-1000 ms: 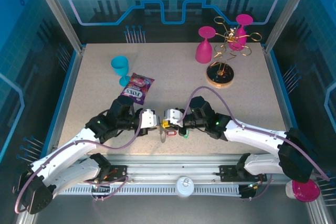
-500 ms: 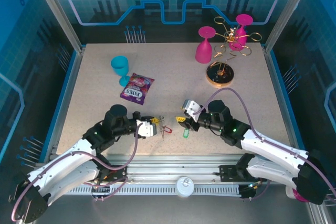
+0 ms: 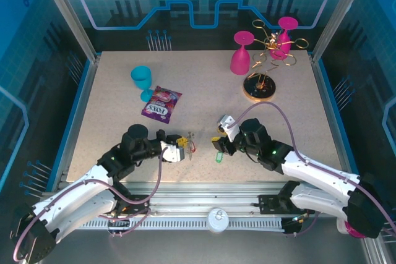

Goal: Put the keys on the keyring

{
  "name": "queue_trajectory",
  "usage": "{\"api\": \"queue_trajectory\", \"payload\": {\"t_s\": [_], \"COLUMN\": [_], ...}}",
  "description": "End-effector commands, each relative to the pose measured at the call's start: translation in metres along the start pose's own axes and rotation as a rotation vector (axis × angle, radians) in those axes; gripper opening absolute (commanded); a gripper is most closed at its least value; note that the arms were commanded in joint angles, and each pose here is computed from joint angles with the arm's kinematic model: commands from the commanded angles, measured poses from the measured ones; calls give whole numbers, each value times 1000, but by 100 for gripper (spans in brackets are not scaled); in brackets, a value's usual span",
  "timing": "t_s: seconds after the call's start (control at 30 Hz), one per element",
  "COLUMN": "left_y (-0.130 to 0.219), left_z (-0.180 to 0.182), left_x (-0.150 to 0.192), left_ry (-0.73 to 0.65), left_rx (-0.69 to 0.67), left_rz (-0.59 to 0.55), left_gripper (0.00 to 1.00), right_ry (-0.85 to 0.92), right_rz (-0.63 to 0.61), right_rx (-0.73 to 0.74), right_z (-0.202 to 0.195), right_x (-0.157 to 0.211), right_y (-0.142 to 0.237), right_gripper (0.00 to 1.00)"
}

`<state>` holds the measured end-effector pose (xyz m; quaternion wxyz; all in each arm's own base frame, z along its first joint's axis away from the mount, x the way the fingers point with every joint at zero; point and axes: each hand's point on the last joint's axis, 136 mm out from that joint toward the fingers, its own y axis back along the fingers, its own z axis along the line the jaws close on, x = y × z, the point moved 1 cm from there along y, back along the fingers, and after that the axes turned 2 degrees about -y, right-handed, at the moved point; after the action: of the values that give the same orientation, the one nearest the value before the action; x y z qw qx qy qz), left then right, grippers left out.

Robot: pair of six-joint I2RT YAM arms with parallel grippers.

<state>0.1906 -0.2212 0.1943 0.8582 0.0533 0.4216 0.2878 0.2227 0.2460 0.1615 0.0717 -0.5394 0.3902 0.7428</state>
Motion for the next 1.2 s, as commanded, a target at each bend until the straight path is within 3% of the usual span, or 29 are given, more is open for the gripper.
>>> {"api": "queue_trajectory", "payload": {"t_s": [0.0, 0.23, 0.5, 0.7, 1.0, 1.07, 1.17], "left_y": [0, -1, -1, 2, -2, -6, -19], "left_z": [2, -3, -3, -19, -91, -94, -67], "left_x": [-9, -10, -11, -10, 11, 14, 22], "left_ry": [165, 348, 323, 211, 26, -12, -17], "left_rx": [44, 92, 67, 102, 382, 382, 228], "left_rz": [-16, -9, -42, -79, 61, 82, 140], "left_gripper": [0, 0, 0, 0, 0, 0, 0], "right_ry": [-55, -14, -73, -189, -224, -230, -242], "right_rz": [-10, -21, -42, 2, 120, 153, 178], "right_rx": [-2, -74, -357, -207, -146, -152, -129], "right_z": [-1, 12, 59, 35, 26, 28, 23], "right_x": [-14, -14, -25, -20, -9, -5, -4], "right_y": [2, 6, 9, -5, -16, -17, -17], "right_gripper": [42, 43, 38, 39, 36, 35, 35]}}
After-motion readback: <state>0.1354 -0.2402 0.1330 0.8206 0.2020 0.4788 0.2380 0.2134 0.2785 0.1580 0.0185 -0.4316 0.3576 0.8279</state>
